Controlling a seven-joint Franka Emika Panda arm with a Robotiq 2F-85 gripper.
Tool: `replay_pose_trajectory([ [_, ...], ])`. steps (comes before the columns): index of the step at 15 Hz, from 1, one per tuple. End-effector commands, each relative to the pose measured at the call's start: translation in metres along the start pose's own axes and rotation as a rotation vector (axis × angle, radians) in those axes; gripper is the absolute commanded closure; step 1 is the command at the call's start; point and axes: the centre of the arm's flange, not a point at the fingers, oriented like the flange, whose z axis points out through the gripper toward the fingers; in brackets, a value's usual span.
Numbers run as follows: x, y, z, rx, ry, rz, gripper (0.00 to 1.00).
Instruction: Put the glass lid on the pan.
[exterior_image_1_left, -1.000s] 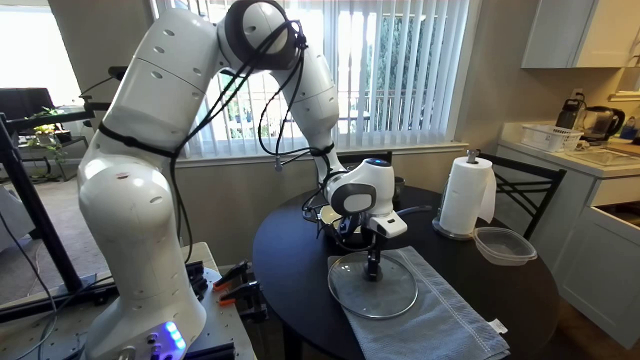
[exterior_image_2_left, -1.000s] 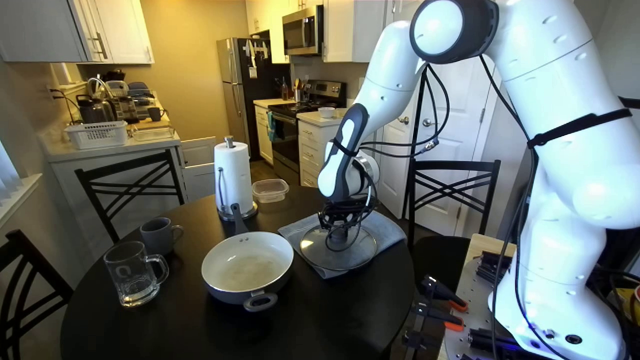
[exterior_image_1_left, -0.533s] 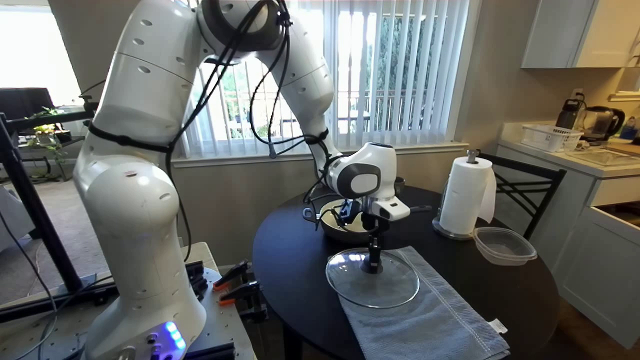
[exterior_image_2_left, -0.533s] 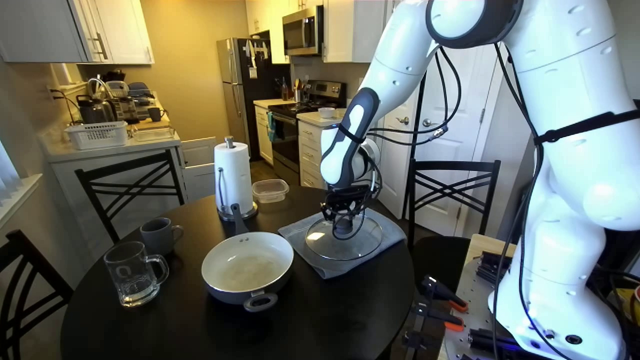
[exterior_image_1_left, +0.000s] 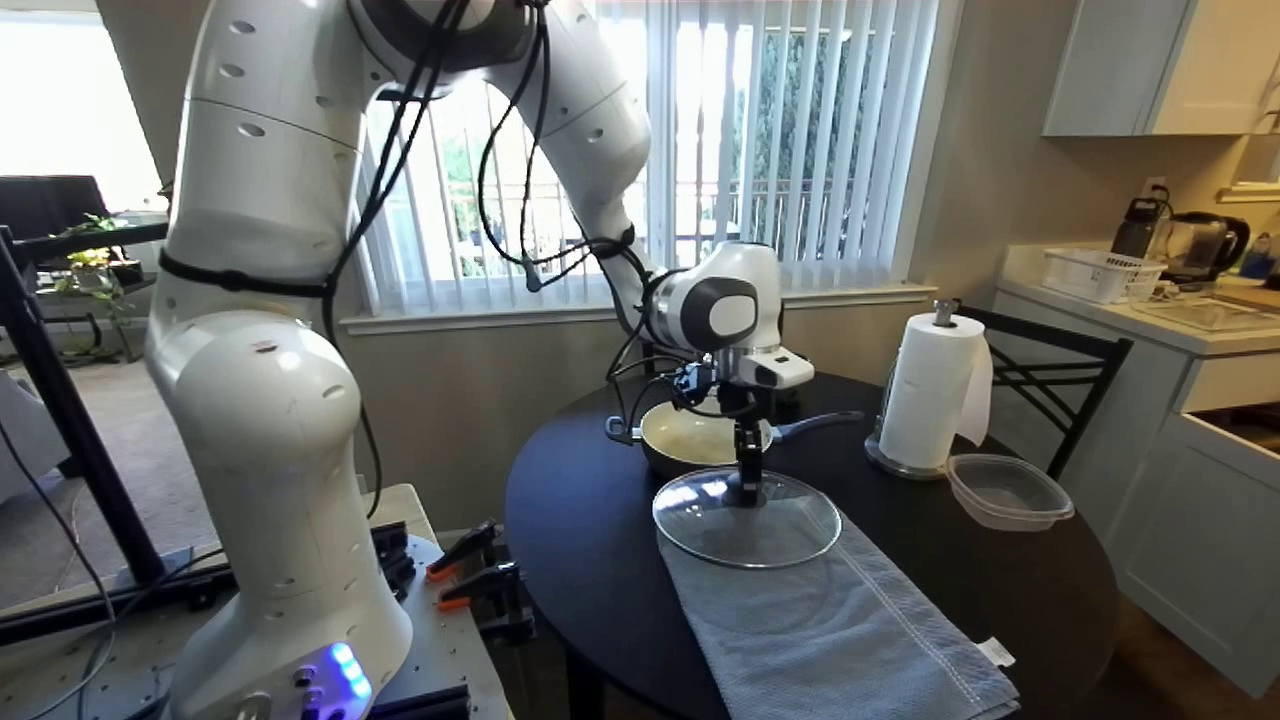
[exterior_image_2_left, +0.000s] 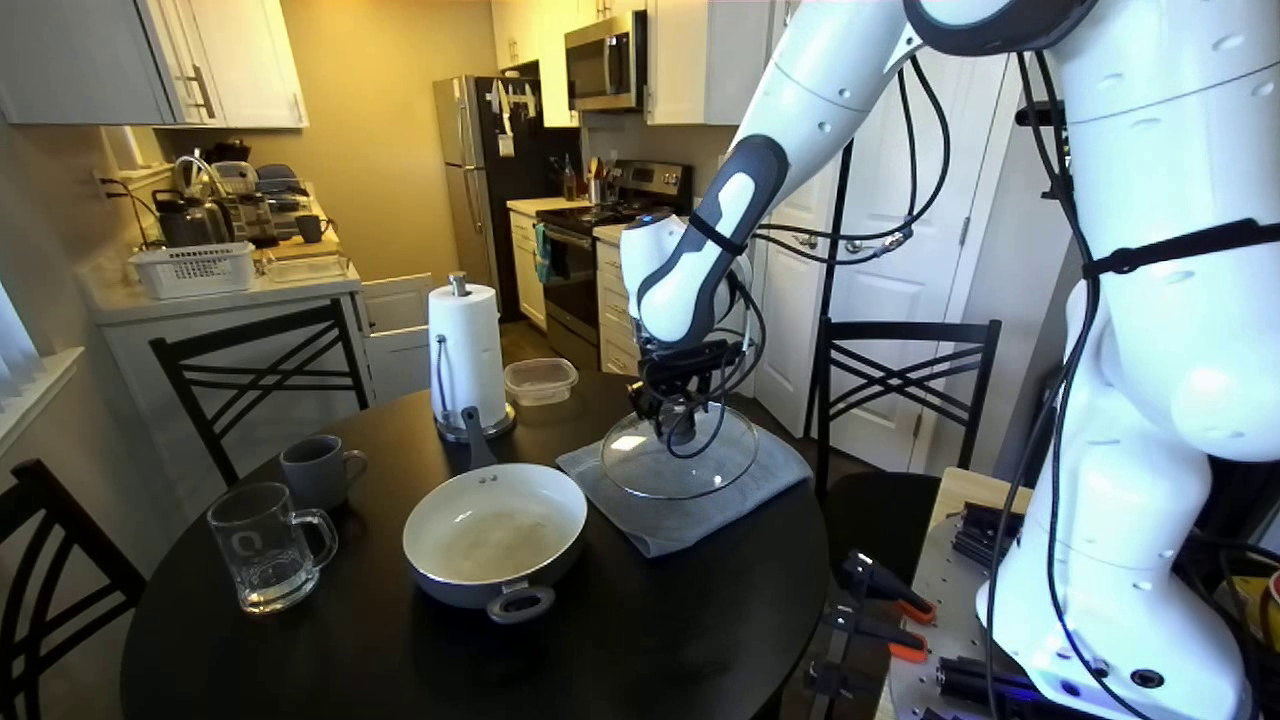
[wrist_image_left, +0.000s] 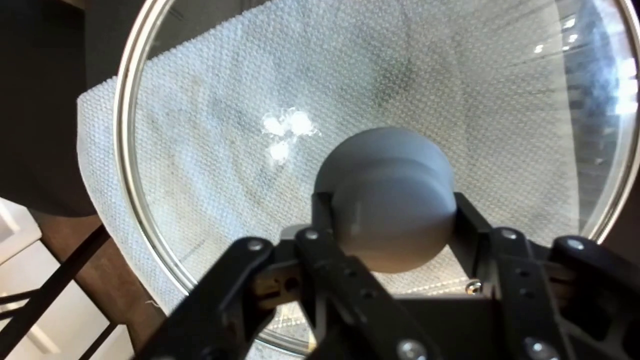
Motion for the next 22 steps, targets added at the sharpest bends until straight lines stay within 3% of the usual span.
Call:
replay_pose_trajectory([
  [1,-0.005,-0.021,-0.044,-0.01,0.031,-0.051,0.67],
  [6,0.003,-0.069,-0.059,-0.012,0.027,-0.146,0.67],
  [12,0.011,-0.125,-0.051,-0.015,0.002,-0.242,0.67],
  [22,-0.002,-0.219,-0.043,-0.052,-0.016,-0.455,0.67],
])
